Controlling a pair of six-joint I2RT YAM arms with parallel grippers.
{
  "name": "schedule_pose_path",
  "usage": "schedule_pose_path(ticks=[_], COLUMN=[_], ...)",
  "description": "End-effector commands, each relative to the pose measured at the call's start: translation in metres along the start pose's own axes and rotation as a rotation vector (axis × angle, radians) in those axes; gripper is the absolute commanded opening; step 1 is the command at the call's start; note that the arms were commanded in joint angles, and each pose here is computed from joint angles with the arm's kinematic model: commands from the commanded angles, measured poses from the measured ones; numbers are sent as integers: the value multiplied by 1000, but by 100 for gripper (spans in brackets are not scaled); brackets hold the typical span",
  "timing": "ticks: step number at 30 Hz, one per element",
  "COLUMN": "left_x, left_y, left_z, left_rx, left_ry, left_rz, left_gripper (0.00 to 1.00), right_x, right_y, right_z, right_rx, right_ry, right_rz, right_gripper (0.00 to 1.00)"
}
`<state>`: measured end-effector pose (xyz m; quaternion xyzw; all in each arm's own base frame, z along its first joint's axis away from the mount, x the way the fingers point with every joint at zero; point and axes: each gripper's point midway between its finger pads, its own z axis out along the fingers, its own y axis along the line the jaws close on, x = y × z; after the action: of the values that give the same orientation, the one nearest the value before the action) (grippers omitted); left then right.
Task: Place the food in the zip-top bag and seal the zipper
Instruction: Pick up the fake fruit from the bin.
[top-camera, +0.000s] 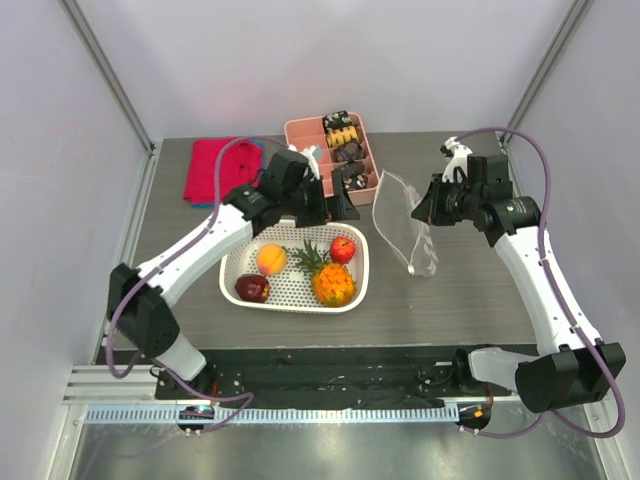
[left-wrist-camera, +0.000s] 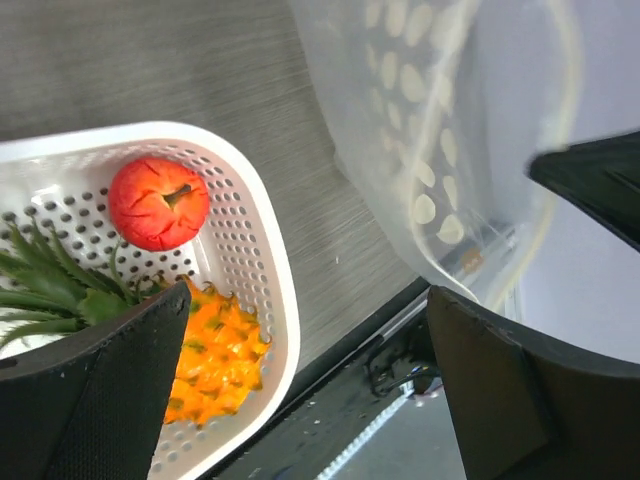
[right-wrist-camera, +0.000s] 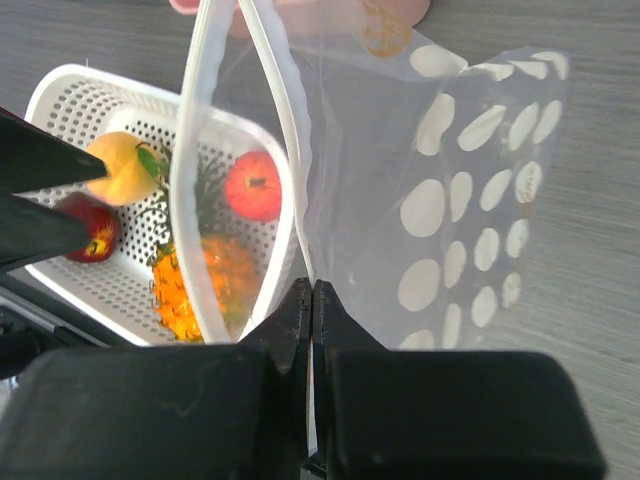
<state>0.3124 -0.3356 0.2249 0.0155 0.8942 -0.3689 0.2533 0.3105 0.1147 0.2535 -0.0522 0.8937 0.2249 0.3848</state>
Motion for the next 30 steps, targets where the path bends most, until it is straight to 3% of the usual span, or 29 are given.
schedule_pose_path(ticks=[1,5,11,19,30], left_x=[-12,19,47,76,70], left_y=[6,34,68,98,111], left_z=[-44,-48,-33,-28,9], left_rx=[-10,-57,-175,-265,-410], left_ry=[-82,64,145,96,144], left_rz=[196,226,84,-217,-396], left_gripper=[100,100,100,100,100], right_x=[4,0,-11,-18,-14], right_y=[13,21,34,39,42], right_z=[-13,-18,-29,-32,-29], right_rx=[-50,-77,-119,-138,-158], right_ry=[-21,-39,-73,-83,-61], right_rz=[7,39,63,69,81], right_gripper=[1,1,1,1,1])
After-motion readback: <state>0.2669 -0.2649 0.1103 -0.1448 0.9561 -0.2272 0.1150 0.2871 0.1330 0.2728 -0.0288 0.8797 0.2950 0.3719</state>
